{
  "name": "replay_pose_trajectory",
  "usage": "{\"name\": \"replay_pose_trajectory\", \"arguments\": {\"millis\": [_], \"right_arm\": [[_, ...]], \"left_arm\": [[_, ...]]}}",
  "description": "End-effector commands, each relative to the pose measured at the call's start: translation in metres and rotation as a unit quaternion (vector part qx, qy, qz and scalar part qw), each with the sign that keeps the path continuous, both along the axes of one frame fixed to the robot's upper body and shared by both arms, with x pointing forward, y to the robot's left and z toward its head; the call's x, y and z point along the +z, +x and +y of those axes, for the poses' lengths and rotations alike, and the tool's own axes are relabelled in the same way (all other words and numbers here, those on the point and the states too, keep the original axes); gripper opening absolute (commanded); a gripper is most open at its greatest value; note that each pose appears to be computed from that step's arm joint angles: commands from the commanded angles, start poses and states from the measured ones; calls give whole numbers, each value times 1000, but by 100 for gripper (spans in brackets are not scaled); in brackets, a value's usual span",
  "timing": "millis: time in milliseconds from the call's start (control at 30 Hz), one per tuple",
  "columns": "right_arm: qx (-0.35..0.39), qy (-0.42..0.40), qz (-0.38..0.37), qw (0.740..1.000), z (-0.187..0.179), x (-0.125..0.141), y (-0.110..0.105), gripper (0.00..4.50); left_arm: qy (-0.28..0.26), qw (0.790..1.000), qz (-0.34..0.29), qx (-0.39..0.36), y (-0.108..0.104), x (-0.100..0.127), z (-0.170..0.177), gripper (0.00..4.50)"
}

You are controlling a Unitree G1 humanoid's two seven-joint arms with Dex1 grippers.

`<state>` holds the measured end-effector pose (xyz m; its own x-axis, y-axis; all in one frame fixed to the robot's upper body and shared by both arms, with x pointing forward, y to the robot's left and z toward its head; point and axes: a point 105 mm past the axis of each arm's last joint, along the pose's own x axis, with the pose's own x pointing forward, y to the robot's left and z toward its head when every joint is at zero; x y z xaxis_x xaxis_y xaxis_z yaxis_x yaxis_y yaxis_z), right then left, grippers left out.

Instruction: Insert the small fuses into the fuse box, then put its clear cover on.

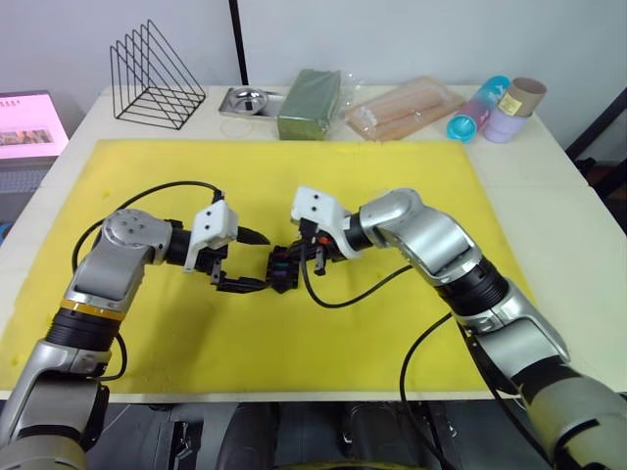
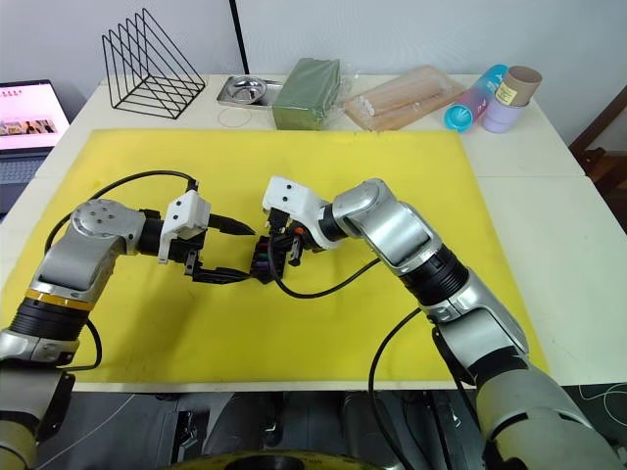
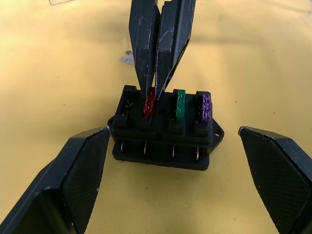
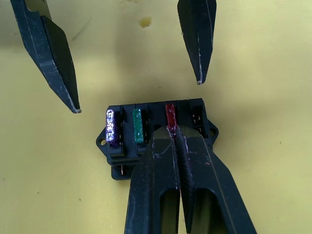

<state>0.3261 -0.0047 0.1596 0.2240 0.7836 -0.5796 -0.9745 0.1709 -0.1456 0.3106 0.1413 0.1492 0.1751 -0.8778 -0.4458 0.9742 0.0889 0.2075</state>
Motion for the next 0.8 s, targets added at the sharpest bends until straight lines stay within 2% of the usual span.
{"name": "replay_pose_trajectory", "arguments": {"millis": [33, 67, 100, 800], "right_arm": [[9, 16, -20, 1000, 4, 14, -3, 2], [10, 15, -20, 1000, 4, 13, -3, 2], [9, 15, -20, 1000, 4, 13, -3, 49], [18, 55, -16, 998, 7, 36, -11, 49]], "left_arm": [[-2, 1000, -19, -9, 1, 10, -3, 450], [-2, 1000, -19, -9, 1, 10, -3, 450], [-2, 1000, -19, -9, 1, 10, -3, 450], [-5, 1000, -20, -6, 3, 10, -3, 450]]}}
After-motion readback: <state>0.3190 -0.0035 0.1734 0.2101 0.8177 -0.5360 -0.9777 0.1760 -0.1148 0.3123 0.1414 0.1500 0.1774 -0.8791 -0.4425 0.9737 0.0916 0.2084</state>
